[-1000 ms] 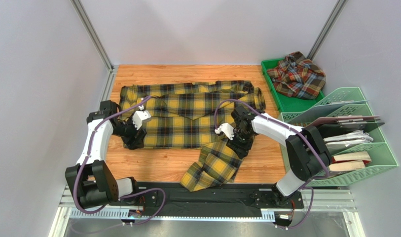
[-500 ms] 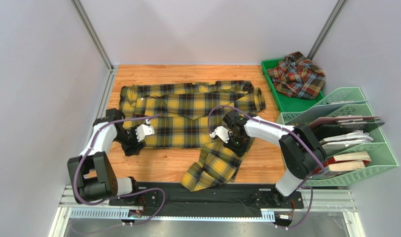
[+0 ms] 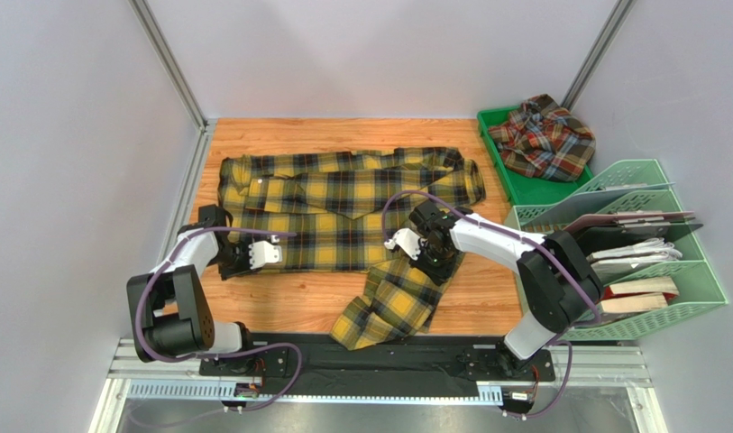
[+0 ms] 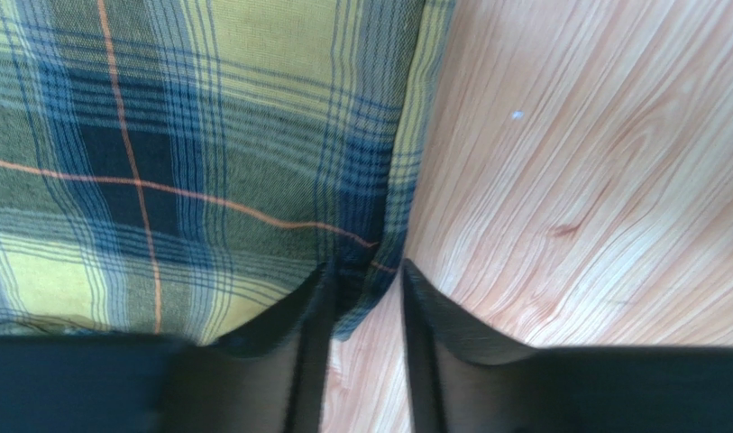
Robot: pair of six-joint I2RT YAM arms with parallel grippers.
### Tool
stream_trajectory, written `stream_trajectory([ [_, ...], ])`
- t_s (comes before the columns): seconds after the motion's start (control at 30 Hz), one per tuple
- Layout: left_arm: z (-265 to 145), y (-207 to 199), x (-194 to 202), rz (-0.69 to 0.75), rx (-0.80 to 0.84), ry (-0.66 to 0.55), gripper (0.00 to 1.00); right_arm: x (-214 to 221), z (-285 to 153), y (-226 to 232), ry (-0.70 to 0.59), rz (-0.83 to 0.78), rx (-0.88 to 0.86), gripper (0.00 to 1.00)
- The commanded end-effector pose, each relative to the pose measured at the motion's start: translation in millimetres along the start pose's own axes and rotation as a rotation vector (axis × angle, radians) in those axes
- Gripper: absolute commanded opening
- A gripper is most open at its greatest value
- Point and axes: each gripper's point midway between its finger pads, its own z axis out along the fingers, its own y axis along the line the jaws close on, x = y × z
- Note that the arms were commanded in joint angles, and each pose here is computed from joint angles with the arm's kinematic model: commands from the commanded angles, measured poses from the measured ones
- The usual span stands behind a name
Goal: Fold and stack the long sleeve shirts
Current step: Fold the shirt
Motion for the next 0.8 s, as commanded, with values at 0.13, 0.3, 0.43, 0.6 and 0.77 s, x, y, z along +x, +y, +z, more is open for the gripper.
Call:
stream_trajectory([
  [0.13,-19,-1,-14,0.044,-0.014,-0.052,0.07,-11,-36,8,-0.139,0.009,0.038,0.0],
  [0.3,-31,4,-20,0.006,-0.038,-0.073,0.0,-13,-52,12,-0.18,-0.007,0.044,0.0],
  [0.43,-45,9,-26,-0.013,-0.056,-0.101,0.0,-8,-58,14,-0.176,-0.021,0.044,0.0],
  [0.6,-51,14,-23,-0.026,-0.065,-0.1,0.0,-2,-62,12,-0.179,-0.005,0.047,0.0],
  [0.77,-58,19,-24,-0.029,-0.076,-0.113,0.0,-5,-74,6,-0.212,0.011,0.062,0.0],
])
